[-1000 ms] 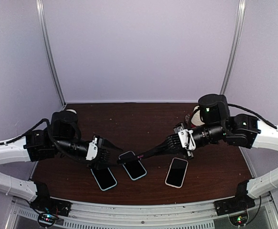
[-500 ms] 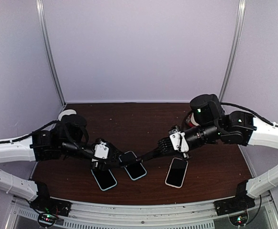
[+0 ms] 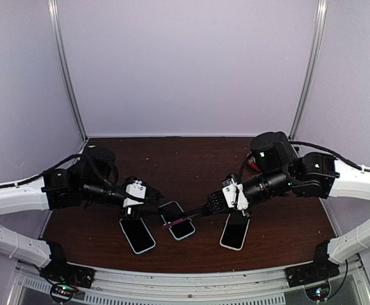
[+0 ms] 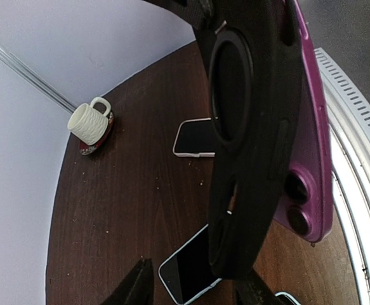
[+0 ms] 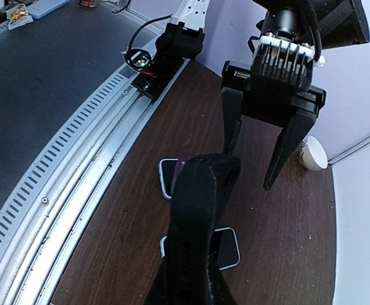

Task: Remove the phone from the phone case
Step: Remove the phone from the phone case, then pass from the right arm to the left

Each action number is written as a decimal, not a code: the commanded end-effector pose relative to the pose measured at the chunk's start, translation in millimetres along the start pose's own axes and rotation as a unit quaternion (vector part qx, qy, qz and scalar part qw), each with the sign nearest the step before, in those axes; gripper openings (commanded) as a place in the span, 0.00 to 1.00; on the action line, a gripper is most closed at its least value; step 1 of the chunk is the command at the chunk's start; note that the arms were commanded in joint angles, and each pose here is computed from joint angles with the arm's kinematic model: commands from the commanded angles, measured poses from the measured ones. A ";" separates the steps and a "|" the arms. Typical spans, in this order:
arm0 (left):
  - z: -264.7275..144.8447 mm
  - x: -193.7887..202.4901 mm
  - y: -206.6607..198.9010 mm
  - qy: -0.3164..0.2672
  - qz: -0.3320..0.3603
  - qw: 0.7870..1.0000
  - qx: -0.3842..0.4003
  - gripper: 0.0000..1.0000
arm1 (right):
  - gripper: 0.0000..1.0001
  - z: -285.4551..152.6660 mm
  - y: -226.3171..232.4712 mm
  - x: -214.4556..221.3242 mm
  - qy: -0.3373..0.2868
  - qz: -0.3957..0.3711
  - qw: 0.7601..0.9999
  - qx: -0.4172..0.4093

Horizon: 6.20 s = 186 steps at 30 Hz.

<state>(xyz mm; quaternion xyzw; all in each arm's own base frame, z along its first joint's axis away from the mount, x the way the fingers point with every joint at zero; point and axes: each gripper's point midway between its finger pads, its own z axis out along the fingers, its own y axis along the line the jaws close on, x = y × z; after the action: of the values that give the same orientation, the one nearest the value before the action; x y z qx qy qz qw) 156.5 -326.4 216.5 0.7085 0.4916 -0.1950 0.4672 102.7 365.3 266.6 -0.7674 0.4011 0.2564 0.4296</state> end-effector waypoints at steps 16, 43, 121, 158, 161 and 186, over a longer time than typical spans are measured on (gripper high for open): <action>-66.8 -39.6 88.1 -0.071 0.087 0.969 -0.221 0.38 | 0.00 -49.0 -56.3 -17.2 -0.002 -0.040 0.974 0.224; -100.3 -94.4 21.9 -0.269 0.108 0.950 -0.114 0.32 | 0.00 -92.2 -78.8 -87.7 -0.155 -0.066 0.937 0.307; -113.8 -111.1 43.9 -0.313 0.021 0.939 -0.143 0.55 | 0.00 19.8 -39.2 -18.1 -0.018 -0.016 0.989 0.145; -71.2 -89.1 24.8 -0.243 0.044 0.967 -0.061 0.10 | 0.00 9.4 -50.0 -76.6 -0.163 0.020 0.977 0.135; -69.3 -87.3 28.8 -0.235 0.043 0.968 -0.072 0.00 | 0.00 4.5 -47.7 -80.7 -0.182 0.030 0.974 0.135; -43.0 -50.6 42.9 -0.110 0.364 0.909 -0.171 0.00 | 1.00 -51.1 -50.0 -26.8 -0.083 0.411 0.885 0.201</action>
<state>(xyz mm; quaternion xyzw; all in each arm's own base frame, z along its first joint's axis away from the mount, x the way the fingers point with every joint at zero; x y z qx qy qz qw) 156.4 -314.0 265.3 0.7225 0.2676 -0.1001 0.6296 121.9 356.7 319.2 -0.4926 0.6262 0.3646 0.4819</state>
